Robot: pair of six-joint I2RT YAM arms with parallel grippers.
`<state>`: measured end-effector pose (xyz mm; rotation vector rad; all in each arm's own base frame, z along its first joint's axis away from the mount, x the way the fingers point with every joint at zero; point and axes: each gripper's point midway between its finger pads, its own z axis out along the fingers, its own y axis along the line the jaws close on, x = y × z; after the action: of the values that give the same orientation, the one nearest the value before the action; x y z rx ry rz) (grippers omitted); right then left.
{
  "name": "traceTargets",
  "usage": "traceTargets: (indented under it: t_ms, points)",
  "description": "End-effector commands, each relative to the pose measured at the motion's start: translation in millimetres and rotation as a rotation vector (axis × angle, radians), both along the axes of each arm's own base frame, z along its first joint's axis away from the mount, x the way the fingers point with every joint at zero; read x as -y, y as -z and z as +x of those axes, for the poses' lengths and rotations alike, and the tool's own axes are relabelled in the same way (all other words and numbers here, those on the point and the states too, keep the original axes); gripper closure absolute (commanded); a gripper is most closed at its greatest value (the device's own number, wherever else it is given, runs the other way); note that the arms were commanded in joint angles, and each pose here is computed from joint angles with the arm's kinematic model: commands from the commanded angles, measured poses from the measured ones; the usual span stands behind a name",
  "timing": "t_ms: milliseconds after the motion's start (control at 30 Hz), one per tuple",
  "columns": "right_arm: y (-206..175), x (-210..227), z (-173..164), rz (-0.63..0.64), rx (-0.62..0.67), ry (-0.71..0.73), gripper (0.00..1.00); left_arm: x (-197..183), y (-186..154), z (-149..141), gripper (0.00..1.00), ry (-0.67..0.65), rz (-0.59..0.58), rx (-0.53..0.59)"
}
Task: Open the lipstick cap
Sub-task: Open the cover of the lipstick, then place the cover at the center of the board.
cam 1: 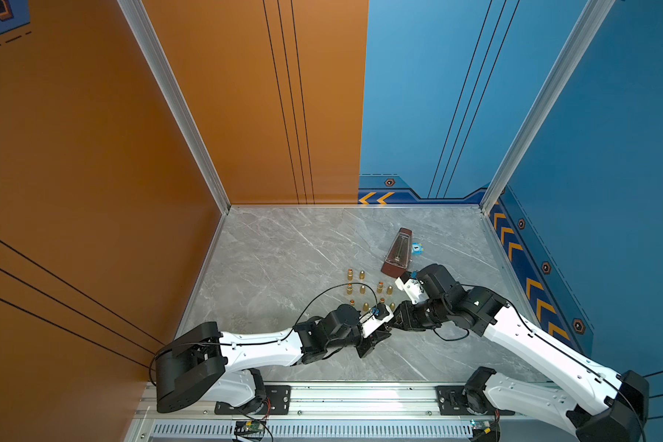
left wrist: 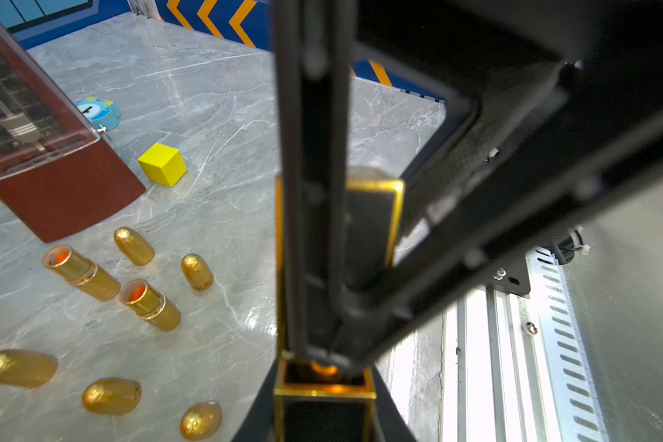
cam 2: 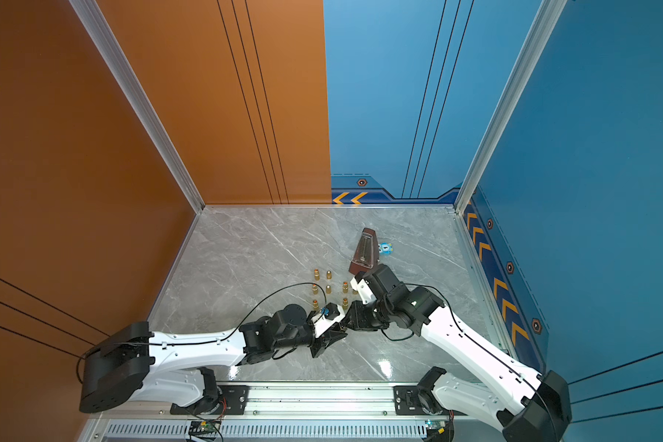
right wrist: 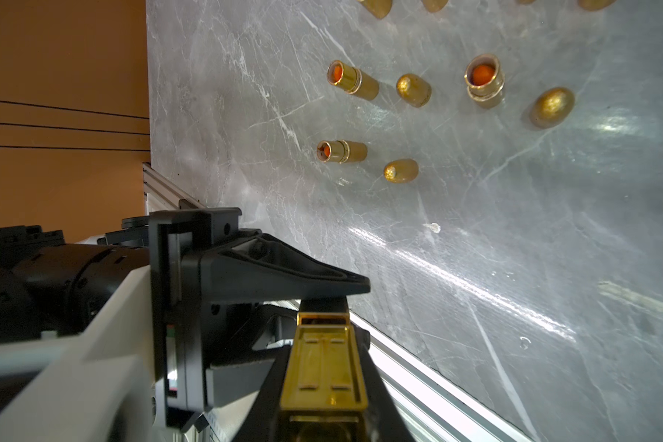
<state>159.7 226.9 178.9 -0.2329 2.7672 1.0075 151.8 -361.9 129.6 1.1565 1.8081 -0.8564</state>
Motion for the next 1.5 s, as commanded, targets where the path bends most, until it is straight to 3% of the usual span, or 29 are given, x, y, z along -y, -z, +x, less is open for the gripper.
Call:
traceTargets:
  t_ms: [0,367,567,900,1233,1467]
  points:
    - [4,16,5,-0.049,0.033,0.038,0.78,-14,8,2,1.0,-0.046,0.019,-0.018]
    - [-16,31,4,0.005,0.073,0.096,0.78,-31,13,5,1.0,-0.084,0.025,-0.029]
    - [9,65,10,-0.161,0.052,0.189,0.77,-42,12,8,1.0,-0.114,0.031,-0.02]
    - [78,86,30,-0.461,0.012,0.228,0.78,-50,10,14,1.0,-0.151,0.026,-0.012]
    - [112,85,42,-0.523,0.005,0.236,0.78,-50,9,15,1.0,-0.154,0.025,-0.007]
    - [110,74,42,-0.477,-0.004,0.212,0.78,-49,8,14,1.0,-0.149,0.024,-0.01]
